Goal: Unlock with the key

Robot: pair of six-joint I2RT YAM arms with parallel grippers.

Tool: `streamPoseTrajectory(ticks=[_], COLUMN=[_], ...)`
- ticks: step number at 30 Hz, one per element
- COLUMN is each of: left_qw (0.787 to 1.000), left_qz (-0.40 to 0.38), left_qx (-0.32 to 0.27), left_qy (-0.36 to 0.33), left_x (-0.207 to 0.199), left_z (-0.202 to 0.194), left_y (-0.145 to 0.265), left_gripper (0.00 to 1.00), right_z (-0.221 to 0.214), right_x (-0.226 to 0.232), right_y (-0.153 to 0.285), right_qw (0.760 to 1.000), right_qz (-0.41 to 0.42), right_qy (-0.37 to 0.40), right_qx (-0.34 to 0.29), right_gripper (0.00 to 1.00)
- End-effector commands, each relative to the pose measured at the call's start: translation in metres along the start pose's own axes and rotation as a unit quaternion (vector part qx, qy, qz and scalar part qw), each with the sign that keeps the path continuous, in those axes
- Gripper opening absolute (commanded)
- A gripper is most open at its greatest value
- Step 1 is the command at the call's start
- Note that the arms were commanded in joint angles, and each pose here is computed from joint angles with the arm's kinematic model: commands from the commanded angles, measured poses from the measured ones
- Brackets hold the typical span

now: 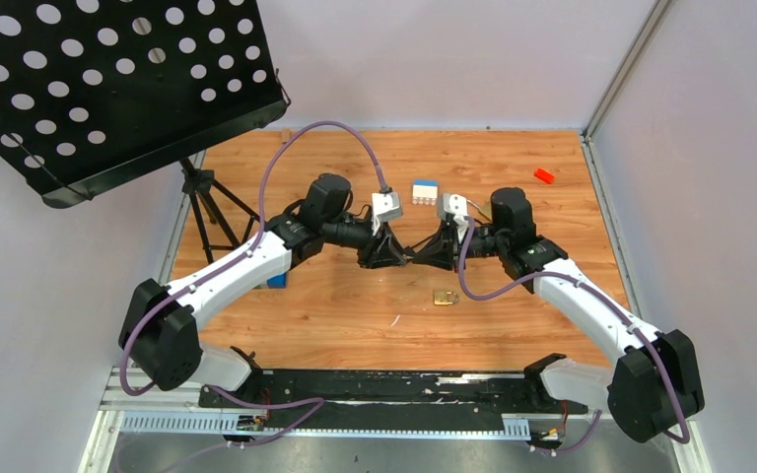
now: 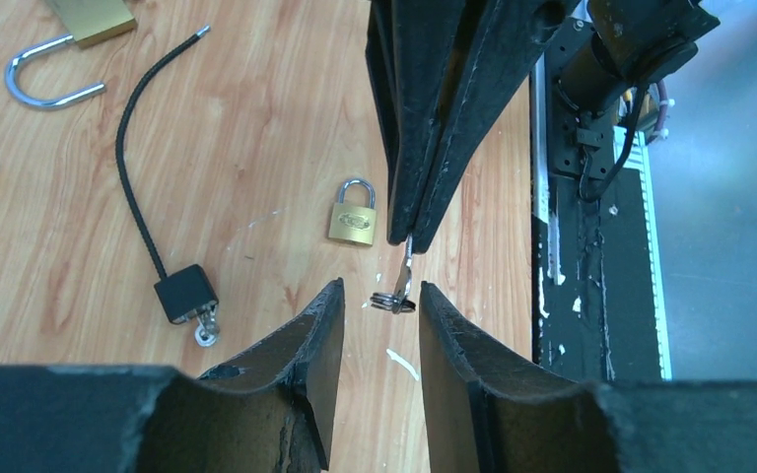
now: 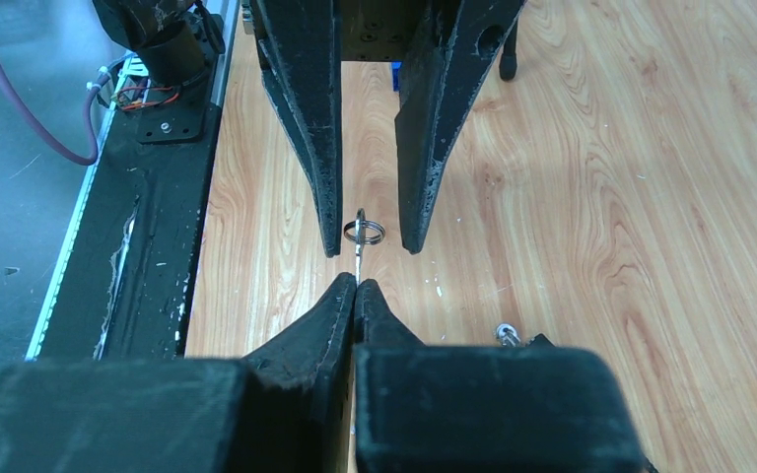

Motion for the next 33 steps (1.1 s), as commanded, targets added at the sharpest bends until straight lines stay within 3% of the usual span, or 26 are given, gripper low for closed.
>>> streamPoseTrajectory(ticks=[1,21,33], left_qw=[0.999,0.998,0.997], left_qz=[0.007,-0.030,-0.048], left_qx=[-0.052,-0.055,-0.052], left_qy=[-0.010,0.008,0.015], left_x=[-0.001,-0.004,-0.005], left_z=[0.024,0.021,0.018], left_y=[0.009,0.002,-0.002], left_gripper=[0.41,0.15,0.09], right_z=[0.008,0.009,0.010], right_x=[0.000,-0.007,-0.009], right_y=[0.003,0.004,0.004], right_qw=[1.000,0.999,0.999], right_qz=[-0.004,-0.014,-0.021], right_qy=[0.024,0.017,0.010], right_qx=[-0.019,-0.027,-0.030], right_gripper=[0.00,0.00,0.00])
Point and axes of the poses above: each gripper's point midway between its finger pads, its own y axis back along the fingers, its own x axis along the line the jaws close on, z = x × y, the point moved 5 cm from there along y, back along the fingers, and after that the axes turned 4 degrees about -y, right-handed, at the moved point
